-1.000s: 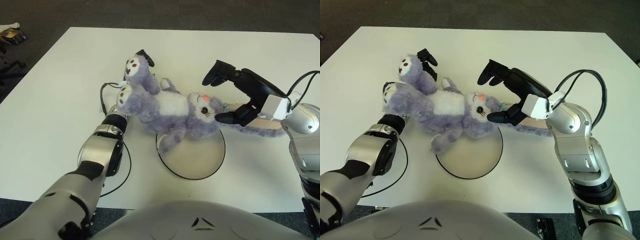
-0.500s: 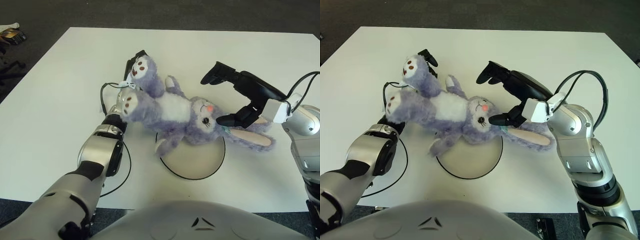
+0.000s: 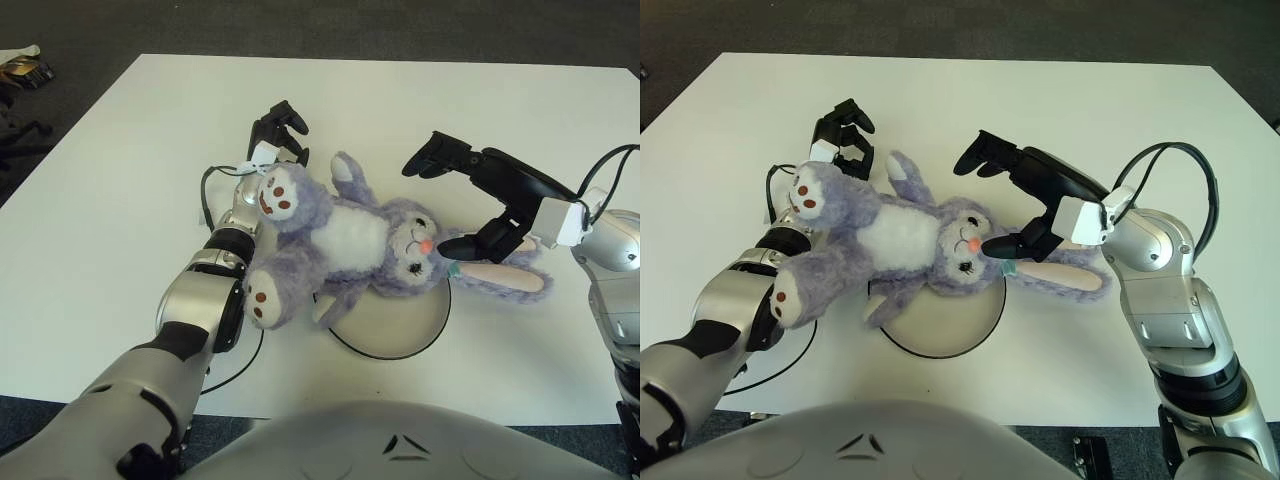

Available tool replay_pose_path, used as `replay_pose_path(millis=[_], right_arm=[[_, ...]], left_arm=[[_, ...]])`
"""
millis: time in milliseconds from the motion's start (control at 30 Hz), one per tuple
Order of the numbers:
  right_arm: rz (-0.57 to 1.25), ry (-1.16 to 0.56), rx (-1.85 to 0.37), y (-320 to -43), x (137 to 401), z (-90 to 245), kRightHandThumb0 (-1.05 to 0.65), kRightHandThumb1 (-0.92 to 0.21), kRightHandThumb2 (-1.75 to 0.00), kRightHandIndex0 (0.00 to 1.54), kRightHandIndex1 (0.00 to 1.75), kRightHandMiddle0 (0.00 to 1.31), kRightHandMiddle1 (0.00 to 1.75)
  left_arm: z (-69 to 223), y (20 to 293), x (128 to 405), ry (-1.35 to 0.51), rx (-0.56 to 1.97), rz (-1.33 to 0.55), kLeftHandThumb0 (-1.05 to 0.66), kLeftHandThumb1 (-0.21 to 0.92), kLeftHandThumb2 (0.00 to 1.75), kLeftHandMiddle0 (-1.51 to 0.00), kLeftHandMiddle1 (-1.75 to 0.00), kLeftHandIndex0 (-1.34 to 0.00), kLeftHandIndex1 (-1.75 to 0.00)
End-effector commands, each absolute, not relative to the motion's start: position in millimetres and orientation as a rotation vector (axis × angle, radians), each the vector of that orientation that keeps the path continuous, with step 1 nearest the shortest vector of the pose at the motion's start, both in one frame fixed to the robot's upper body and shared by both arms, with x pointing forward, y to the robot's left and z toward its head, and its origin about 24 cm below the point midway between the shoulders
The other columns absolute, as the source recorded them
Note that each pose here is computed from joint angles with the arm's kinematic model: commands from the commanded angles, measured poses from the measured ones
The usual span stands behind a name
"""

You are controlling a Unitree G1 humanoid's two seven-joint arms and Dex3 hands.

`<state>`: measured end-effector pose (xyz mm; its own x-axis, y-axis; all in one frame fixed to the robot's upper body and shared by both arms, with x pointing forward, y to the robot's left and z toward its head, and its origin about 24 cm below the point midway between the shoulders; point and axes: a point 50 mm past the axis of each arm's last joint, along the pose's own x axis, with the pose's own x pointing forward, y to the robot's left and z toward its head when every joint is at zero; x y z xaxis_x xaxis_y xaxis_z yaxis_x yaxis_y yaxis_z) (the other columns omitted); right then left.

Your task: Put the doll into the plate.

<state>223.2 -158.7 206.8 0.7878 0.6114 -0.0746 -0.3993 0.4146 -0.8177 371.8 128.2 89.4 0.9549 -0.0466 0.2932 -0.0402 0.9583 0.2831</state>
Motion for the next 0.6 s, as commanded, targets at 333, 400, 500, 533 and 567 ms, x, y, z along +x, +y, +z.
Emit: replay_pose_path(millis=[333,400,500,533,567], right_arm=[[0.655,-0.175,-1.168,-162,222,220,-0.47,-0.25,-1.03,0.07,0.63,0.0,1.04],[0.652,-0.161,-1.171,-163,223,221,-0.46,-0.25,-1.04,0.07,0.61,0.0,1.04],[0.641,-0.143,-1.152,-164,223,224,-0.41,-0.25,-1.06,0.09,0.61,0.0,1.06],[0.633,-0.136,-1.142,-166,224,225,-0.4,-0.25,-1.07,0.09,0.62,0.0,1.06],[0.62,-0.126,-1.129,-168,226,226,-0.38,-0.25,-1.08,0.1,0.62,0.0,1.07]], left_arm=[[97,126,376,-0.31,0.284,-0.008,0.0,-0.12,1.7,-0.97,-1.45,-0.79,-1.75],[97,126,375,-0.314,0.281,-0.012,0.0,-0.12,1.7,-0.97,-1.45,-0.79,-1.75],[97,126,375,-0.324,0.278,-0.018,0.0,-0.12,1.7,-0.97,-1.46,-0.79,-1.75],[97,126,375,-0.325,0.278,-0.02,0.0,-0.12,1.7,-0.97,-1.46,-0.79,-1.75],[98,126,375,-0.327,0.28,-0.02,0.0,-0.12,1.7,-0.97,-1.46,-0.79,-1.75]])
